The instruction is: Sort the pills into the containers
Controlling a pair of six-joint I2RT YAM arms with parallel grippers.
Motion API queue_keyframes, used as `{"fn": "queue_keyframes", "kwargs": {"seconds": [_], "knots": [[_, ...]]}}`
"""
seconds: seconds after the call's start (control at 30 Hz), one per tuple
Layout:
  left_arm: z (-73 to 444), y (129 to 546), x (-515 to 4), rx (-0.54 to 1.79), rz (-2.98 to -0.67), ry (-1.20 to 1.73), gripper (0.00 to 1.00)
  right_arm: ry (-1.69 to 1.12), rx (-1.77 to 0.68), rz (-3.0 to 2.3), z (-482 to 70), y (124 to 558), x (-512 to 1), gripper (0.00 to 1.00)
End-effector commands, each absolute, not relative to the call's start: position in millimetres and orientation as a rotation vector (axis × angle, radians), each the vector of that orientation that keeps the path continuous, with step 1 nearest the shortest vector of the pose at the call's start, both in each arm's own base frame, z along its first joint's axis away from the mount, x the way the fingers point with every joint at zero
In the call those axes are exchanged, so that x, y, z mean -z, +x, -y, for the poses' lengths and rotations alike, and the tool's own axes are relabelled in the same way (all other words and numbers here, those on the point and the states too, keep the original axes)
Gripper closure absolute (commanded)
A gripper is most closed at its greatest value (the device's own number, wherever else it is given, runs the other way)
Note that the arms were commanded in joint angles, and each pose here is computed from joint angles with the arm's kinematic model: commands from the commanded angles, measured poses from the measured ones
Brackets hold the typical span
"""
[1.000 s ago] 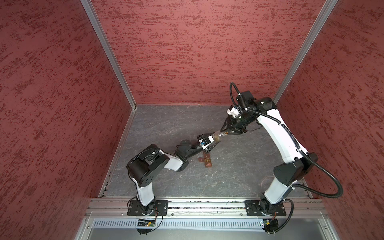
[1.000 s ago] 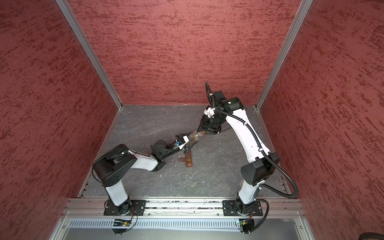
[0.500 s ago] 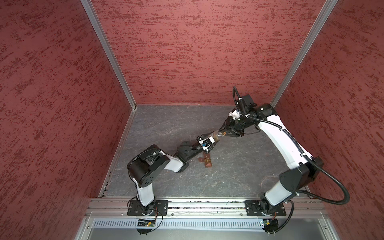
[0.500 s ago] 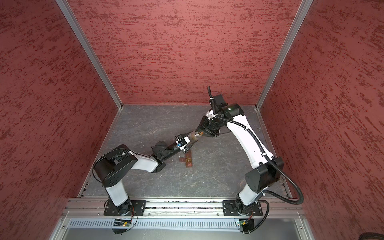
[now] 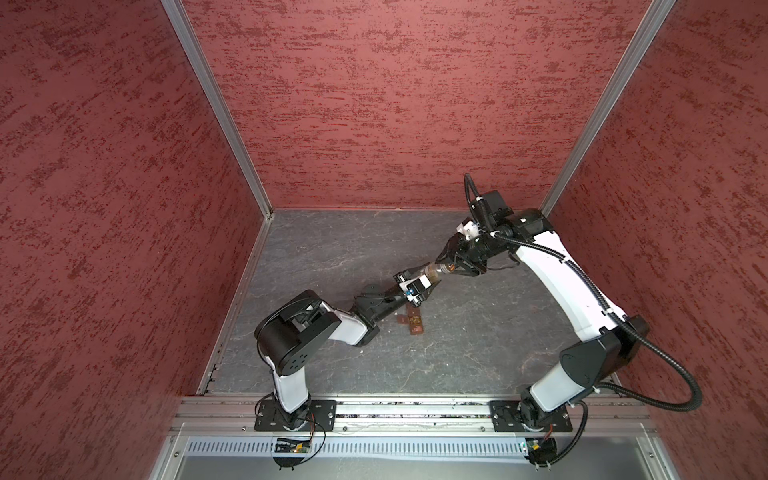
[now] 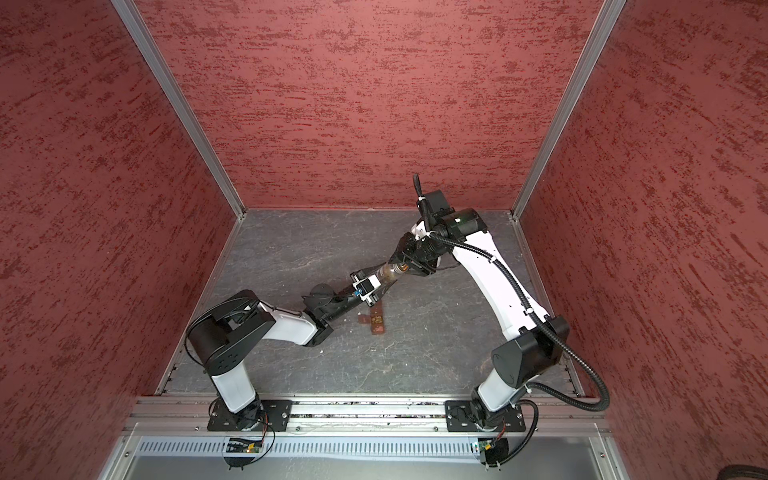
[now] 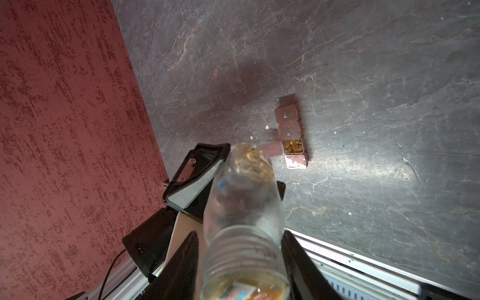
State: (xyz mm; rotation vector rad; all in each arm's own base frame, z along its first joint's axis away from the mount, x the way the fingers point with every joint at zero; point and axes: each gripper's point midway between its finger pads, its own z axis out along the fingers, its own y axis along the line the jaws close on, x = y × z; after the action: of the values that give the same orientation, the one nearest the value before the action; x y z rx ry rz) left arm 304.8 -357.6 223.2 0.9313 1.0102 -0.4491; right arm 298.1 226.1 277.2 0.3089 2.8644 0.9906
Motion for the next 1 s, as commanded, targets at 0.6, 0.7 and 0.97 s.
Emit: {"fn": "queue_keyframes", "kwargs": {"seconds": [0.6, 0.7, 0.97], "knots": [[368.7, 290.1, -234.3, 0.486, -0.928, 0.956, 1.00, 0.206, -0.924, -2.826, -225.0, 303.3, -296.5, 0.36], [368.8, 290.2, -233.7, 0.487, -0.929, 0.957, 1.00, 0.208, -0.926, -2.827, -225.0, 302.6, -297.0, 0.36], [367.1, 294.2, -235.0, 0.491, -0.939, 0.942, 1.00, 0.208, -0.931, -2.836, -223.6, 297.9, -298.0, 0.36]]}}
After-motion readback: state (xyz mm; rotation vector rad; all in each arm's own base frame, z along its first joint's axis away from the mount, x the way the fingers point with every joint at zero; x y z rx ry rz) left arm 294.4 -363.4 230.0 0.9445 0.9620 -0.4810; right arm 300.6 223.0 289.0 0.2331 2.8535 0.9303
